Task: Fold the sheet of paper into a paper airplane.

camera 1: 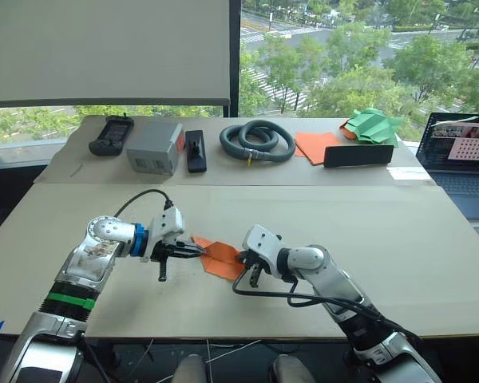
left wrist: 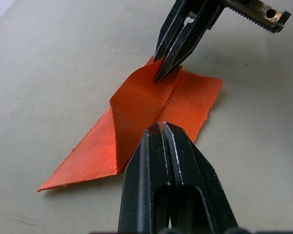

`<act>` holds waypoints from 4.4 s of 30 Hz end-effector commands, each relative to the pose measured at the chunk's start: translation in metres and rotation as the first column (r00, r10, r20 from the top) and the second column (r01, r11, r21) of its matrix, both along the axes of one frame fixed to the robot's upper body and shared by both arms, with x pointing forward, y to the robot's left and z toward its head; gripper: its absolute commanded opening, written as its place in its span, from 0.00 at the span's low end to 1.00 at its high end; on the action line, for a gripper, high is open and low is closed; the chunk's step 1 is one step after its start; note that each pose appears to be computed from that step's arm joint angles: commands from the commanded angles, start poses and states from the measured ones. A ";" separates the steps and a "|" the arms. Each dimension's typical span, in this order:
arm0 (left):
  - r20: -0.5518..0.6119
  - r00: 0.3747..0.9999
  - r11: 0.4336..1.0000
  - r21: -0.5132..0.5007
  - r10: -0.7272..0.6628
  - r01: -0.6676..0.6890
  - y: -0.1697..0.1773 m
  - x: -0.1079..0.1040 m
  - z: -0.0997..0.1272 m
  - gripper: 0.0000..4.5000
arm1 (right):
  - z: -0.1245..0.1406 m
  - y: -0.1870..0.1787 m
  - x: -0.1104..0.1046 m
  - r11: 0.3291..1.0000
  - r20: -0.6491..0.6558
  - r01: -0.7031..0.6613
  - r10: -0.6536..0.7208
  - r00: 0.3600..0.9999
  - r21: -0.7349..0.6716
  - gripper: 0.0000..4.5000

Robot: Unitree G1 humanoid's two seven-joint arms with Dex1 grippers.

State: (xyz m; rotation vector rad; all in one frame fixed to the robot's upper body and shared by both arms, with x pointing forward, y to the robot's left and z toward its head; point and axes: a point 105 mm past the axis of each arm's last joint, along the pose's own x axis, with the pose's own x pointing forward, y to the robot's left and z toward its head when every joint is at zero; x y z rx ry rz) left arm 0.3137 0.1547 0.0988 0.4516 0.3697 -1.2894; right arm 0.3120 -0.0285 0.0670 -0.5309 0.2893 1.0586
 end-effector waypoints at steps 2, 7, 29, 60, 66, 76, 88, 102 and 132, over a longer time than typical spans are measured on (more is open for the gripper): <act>0.054 0.999 1.000 -0.010 0.007 -0.007 -0.007 0.012 0.004 0.02 | -0.011 -0.002 -0.001 0.999 -0.026 0.007 -0.008 1.000 -0.041 0.01; 0.049 0.999 1.000 -0.027 0.001 0.000 -0.013 0.016 0.002 0.02 | -0.012 -0.003 -0.003 0.999 -0.030 0.009 -0.011 0.999 -0.047 0.01; -0.021 1.000 0.998 0.064 0.012 -0.011 -0.012 0.018 -0.048 0.02 | 0.059 0.031 -0.005 0.982 0.131 -0.074 0.051 0.990 0.176 0.50; -0.009 0.999 0.991 0.131 -0.031 0.032 -0.019 0.007 -0.062 0.02 | -0.043 0.011 -0.010 0.990 -0.177 -0.027 0.003 0.984 -0.138 0.01; -0.013 0.999 0.990 0.140 -0.030 0.032 -0.017 0.006 -0.064 0.02 | -0.049 -0.003 -0.015 0.988 -0.204 -0.008 -0.024 0.979 -0.153 0.01; -0.010 1.000 0.988 0.151 -0.025 0.026 -0.012 0.006 -0.064 0.02 | -0.059 -0.022 -0.028 0.983 -0.260 0.024 -0.071 0.963 -0.181 0.01; -0.007 1.000 0.988 0.152 -0.027 0.028 -0.011 0.004 -0.062 0.02 | -0.065 -0.052 -0.043 0.970 -0.306 0.067 -0.138 0.942 -0.233 0.01; -0.007 0.999 0.988 0.152 -0.031 0.032 -0.012 0.003 -0.061 0.02 | 0.049 0.007 -0.029 0.983 -0.013 -0.062 0.065 0.998 0.172 0.01; -0.059 0.998 0.970 0.242 0.018 -0.004 0.020 0.000 -0.076 0.02 | -0.030 -0.005 -0.014 0.996 -0.159 0.035 -0.047 0.986 -0.076 0.01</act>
